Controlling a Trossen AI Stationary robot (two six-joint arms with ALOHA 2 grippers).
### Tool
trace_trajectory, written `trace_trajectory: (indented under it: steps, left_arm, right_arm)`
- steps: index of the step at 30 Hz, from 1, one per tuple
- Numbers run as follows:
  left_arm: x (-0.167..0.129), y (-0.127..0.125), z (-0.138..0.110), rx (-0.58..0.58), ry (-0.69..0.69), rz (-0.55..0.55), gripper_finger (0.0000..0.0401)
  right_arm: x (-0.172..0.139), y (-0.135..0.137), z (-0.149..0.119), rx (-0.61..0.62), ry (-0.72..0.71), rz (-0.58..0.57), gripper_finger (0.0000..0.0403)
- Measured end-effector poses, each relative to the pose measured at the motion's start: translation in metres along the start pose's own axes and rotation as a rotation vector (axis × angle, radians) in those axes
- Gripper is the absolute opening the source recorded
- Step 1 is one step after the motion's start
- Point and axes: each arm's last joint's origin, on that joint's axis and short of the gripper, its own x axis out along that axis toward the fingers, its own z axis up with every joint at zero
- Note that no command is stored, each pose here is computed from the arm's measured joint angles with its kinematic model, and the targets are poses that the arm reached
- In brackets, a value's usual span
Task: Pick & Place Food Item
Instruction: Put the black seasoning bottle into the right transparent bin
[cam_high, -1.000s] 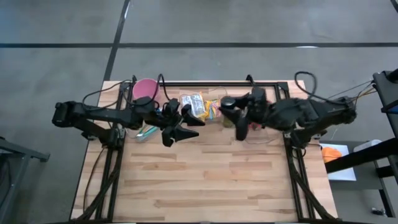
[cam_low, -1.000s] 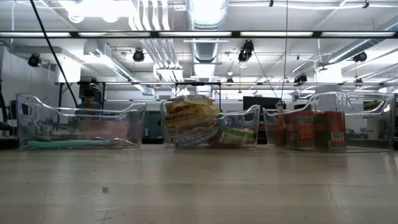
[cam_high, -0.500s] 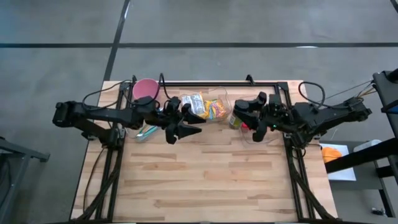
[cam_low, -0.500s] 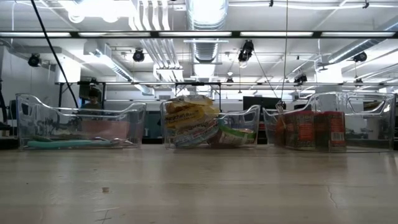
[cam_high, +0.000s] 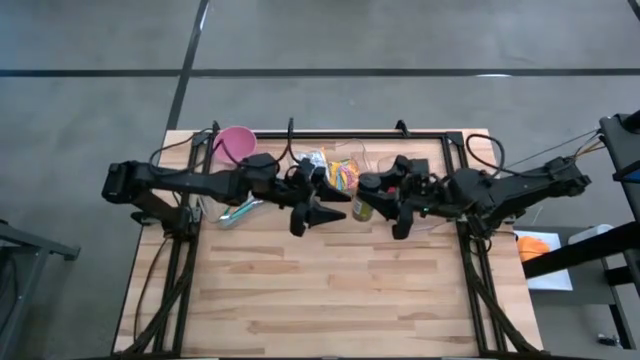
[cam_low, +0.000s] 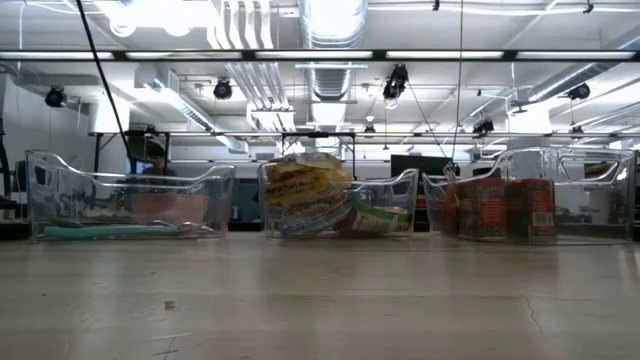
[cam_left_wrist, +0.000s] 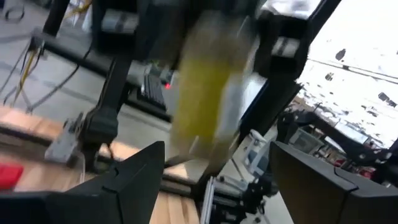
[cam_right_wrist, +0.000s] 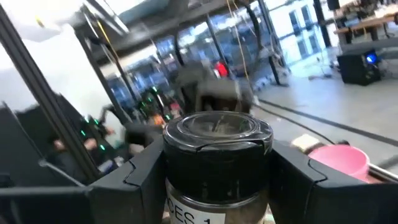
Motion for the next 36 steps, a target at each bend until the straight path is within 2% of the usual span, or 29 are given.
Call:
trace_trajectory:
  steps: [7, 17, 24, 28, 36]
  left_arm:
    - [0.002, -0.008, 0.008, 0.071, -0.021, -0.040, 0.0294]
    - [0.003, -0.011, 0.007, 0.080, -0.017, -0.068, 0.0298]
    - [0.003, -0.011, 0.005, 0.073, 0.008, -0.075, 0.0352]
    - [0.003, -0.008, 0.003, 0.066, 0.007, -0.018, 0.0380]
    - [0.003, -0.007, 0.002, 0.065, 0.016, -0.002, 0.0387]
  right_arm:
    - [0.008, 0.005, 0.000, 0.000, -0.007, 0.002, 0.0198]
    - [0.018, 0.007, -0.009, 0.003, -0.019, 0.027, 0.0198]
    - [0.021, 0.009, -0.009, 0.017, -0.034, 0.055, 0.0198]
    - [0.025, 0.010, -0.013, 0.024, -0.031, 0.061, 0.0198]
    - [0.032, 0.011, -0.020, 0.034, -0.039, 0.085, 0.0198]
